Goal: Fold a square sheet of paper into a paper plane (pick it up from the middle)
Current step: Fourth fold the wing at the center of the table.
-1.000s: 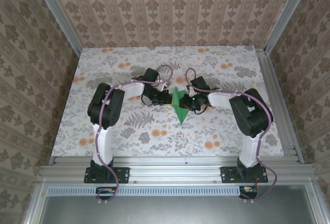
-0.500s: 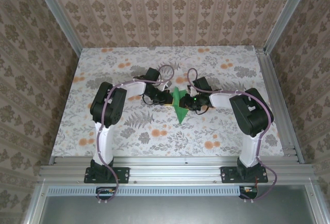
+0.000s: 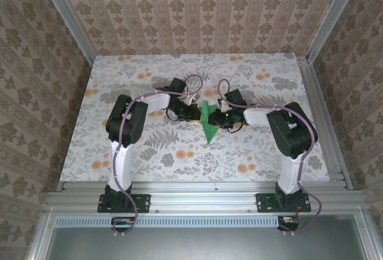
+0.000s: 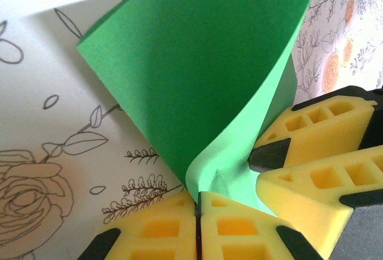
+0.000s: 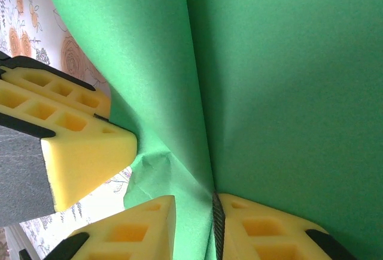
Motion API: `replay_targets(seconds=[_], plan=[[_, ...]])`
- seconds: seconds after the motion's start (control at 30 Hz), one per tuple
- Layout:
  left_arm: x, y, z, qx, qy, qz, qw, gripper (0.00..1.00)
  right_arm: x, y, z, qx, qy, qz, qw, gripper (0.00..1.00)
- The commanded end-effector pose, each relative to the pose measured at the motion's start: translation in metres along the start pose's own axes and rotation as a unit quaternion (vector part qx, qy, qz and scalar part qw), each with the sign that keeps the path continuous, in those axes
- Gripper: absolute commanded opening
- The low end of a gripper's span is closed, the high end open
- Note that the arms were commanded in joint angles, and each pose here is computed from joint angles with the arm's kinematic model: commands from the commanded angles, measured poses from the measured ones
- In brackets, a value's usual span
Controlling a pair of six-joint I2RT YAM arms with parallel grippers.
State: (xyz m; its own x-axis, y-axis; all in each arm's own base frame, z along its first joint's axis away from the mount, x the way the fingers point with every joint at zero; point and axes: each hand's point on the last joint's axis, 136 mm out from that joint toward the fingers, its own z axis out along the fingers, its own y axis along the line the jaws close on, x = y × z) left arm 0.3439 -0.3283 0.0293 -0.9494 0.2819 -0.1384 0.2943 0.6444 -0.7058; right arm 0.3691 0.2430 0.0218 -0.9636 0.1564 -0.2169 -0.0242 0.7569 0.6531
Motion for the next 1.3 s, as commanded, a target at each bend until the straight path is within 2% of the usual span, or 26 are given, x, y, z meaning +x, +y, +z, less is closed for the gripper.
replay_targets(seconds=[0.0,0.2,0.4,0.6,0.77,1.03,1.27], plan=[[-0.004,-0.01,-0.001,0.01,0.002,0.018,1.0,0.09,0.011,-0.01,0.005,0.004,0.018,0.003,1.0,0.25],[-0.007,-0.013,-0.005,0.008,-0.002,0.023,1.0,0.16,0.014,-0.021,0.005,0.033,0.023,0.008,0.999,0.16],[-0.01,-0.021,-0.016,-0.001,-0.01,0.031,0.999,0.23,0.014,-0.026,0.006,0.044,0.025,0.012,0.999,0.12],[-0.008,-0.024,-0.031,-0.024,-0.02,0.037,0.999,0.42,0.015,-0.029,0.01,0.046,0.026,0.021,0.998,0.09],[-0.002,-0.03,-0.046,-0.033,-0.037,0.036,0.998,0.5,0.014,-0.028,0.01,0.045,0.025,0.023,0.998,0.09],[0.023,-0.041,-0.046,-0.066,-0.066,0.015,0.996,0.51,0.014,-0.027,0.01,0.039,0.024,0.027,0.999,0.09],[0.041,-0.061,-0.023,-0.073,-0.081,0.025,0.994,0.51,0.015,-0.026,0.012,0.033,0.024,0.035,0.999,0.09]])
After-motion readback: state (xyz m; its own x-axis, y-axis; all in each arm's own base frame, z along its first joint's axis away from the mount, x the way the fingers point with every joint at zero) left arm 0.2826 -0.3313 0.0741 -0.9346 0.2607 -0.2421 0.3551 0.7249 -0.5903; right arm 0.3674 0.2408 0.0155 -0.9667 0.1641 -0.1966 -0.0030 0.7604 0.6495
